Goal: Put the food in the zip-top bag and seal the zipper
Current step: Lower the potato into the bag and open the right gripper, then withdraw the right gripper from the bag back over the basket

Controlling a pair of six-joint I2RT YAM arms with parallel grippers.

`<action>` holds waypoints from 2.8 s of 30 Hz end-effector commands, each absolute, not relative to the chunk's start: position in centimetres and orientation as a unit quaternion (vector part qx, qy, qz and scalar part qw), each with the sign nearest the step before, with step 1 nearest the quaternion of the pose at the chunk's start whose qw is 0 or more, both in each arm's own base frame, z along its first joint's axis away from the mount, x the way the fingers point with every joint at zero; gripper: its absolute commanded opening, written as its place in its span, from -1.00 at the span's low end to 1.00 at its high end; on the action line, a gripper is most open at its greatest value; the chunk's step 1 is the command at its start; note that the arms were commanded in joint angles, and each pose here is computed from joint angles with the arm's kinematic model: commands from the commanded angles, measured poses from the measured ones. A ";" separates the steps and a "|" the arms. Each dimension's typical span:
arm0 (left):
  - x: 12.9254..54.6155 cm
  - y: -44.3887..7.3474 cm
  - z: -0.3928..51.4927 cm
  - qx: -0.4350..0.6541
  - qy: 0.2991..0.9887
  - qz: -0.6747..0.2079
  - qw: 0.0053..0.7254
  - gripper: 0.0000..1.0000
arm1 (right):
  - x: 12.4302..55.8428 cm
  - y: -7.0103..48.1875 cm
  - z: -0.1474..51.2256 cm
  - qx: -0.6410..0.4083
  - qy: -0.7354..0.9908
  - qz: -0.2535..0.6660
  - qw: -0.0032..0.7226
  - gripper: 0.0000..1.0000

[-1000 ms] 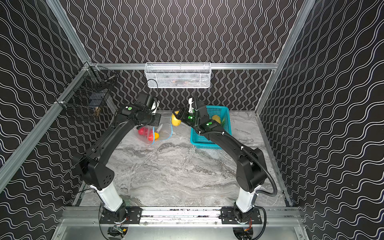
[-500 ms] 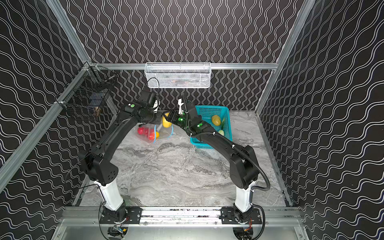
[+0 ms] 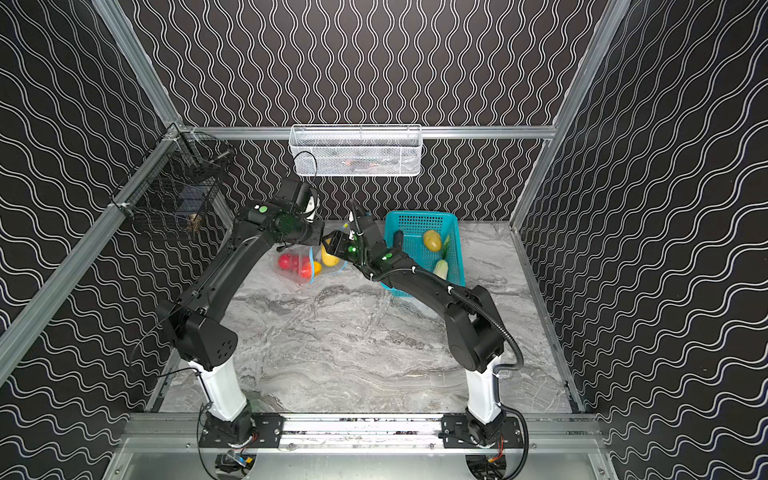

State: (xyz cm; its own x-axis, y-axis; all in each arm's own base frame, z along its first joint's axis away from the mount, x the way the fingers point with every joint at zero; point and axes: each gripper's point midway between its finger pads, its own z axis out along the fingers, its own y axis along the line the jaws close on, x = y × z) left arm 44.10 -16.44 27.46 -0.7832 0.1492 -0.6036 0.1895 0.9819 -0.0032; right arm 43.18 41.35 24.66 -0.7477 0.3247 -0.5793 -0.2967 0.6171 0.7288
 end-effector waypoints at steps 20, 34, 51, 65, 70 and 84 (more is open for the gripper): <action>43.2 -15.8 29.0 0.080 0.937 -0.033 0.337 -1.00 | 45.5 43.9 24.5 0.010 0.831 0.423 0.360 0.54; 43.7 -15.6 29.1 0.080 0.937 -0.020 0.340 -1.00 | 43.5 42.5 26.8 0.000 0.822 0.435 0.368 0.77; 44.1 -14.2 29.8 0.082 0.930 0.021 0.357 -1.00 | 41.1 35.3 27.5 0.024 0.863 0.328 0.384 0.98; 43.6 -14.4 29.5 0.096 0.930 0.015 0.355 -1.00 | 43.6 27.7 24.7 0.091 0.913 0.190 0.350 0.99; 43.0 -14.2 28.4 0.101 0.931 0.018 0.349 -1.00 | 44.0 25.0 23.9 0.111 0.918 0.170 0.339 0.98; 43.4 -14.2 28.0 0.107 0.932 0.025 0.345 -1.00 | 44.1 18.9 22.2 0.160 0.929 0.127 0.309 0.99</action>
